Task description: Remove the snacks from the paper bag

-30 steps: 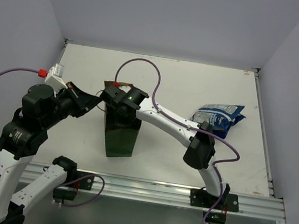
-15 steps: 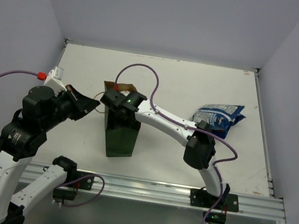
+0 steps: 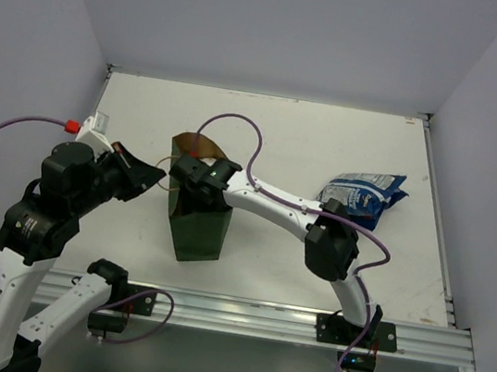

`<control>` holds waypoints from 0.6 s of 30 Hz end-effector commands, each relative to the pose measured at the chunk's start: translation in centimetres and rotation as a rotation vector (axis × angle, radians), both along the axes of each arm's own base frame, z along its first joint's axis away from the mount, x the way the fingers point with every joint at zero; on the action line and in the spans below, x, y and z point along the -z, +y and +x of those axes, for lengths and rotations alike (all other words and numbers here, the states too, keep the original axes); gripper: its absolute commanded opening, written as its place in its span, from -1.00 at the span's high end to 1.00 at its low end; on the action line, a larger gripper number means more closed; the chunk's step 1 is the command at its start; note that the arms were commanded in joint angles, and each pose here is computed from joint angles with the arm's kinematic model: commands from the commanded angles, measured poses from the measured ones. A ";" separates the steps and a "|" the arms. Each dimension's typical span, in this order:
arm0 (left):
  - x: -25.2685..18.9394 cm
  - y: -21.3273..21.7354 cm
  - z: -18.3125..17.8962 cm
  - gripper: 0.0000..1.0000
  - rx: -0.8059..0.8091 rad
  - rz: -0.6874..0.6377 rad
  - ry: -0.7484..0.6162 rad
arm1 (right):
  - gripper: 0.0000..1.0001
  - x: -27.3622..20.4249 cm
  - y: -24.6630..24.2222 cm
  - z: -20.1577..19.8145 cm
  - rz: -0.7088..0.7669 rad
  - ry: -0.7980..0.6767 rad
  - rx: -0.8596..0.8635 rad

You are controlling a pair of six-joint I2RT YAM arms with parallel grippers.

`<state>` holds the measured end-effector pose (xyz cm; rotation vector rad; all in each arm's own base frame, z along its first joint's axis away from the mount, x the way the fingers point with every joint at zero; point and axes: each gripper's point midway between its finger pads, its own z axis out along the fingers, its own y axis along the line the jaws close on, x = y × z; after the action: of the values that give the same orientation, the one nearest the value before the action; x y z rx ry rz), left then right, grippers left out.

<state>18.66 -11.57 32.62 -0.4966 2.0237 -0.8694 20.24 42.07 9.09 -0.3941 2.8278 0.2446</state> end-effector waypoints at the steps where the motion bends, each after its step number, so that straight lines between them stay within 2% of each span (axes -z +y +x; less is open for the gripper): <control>1: 0.3 0.3 0.4 1.00 -0.004 0.041 0.001 | -0.36 -1.0 -0.7 0.7 0.015 -0.008 0.012; 6: 0.7 0.3 0.7 1.00 0.001 0.051 0.011 | -0.28 -0.4 -1.2 1.2 -0.001 -0.001 0.023; 9: 0.7 0.1 0.8 1.00 0.007 0.048 0.009 | -0.10 0.0 -1.9 1.3 -0.022 -0.006 0.026; 13: 0.7 0.1 1.0 1.00 0.008 0.053 0.005 | 0.47 -0.1 -2.5 1.8 -0.047 -0.038 0.016; 14: 0.7 0.1 1.1 1.00 0.007 0.053 0.005 | 0.66 -0.1 -2.6 1.8 -0.050 -0.044 0.013; 18: 0.7 -0.1 1.2 1.00 0.011 0.049 0.003 | 1.00 -1.1 -2.9 2.3 -0.056 -0.075 0.008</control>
<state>19.41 -11.71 31.80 -0.4846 2.0612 -0.8375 21.35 41.59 8.52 -0.4172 2.8096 0.2444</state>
